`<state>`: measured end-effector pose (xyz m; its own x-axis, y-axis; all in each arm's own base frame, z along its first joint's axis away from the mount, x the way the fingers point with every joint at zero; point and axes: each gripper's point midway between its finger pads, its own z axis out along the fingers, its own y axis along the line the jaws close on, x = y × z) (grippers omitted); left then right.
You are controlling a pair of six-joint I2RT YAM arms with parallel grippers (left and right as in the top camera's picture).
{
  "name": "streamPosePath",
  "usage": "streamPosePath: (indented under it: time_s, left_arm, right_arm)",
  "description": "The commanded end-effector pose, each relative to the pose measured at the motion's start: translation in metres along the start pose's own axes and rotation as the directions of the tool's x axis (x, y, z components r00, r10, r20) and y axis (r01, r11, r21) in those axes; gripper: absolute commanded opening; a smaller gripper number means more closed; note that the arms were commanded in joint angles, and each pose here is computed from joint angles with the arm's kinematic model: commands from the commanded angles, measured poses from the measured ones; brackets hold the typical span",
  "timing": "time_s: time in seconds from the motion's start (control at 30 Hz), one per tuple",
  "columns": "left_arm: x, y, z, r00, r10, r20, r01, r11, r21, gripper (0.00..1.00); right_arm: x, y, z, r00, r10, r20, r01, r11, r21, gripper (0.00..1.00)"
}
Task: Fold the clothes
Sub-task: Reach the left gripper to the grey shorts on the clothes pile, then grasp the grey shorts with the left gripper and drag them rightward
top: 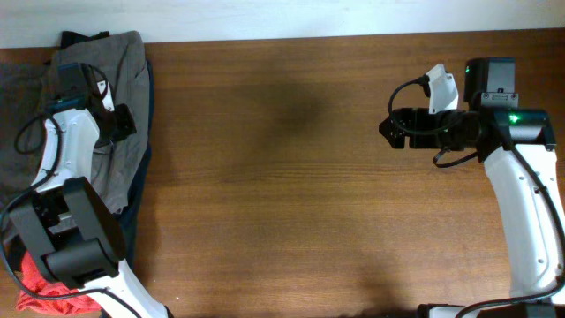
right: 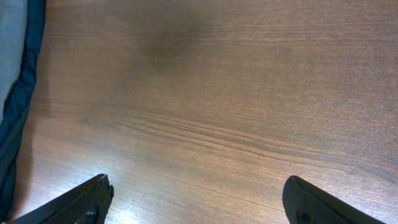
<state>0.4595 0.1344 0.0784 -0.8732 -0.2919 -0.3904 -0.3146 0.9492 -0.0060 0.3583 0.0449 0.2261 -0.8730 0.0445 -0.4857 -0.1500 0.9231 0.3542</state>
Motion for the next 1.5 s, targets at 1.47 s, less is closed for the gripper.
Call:
streamPosePath:
  time_s: [1.47]
  left_arm:
    - [0.1,-0.499,-0.214,0.688,0.475,0.549,-0.725,0.418,0.547,0.01]
  right_arm:
    - [-0.011,-0.094,-0.055,0.914,0.368,0.17,-0.378,0.925,0.034,0.82]
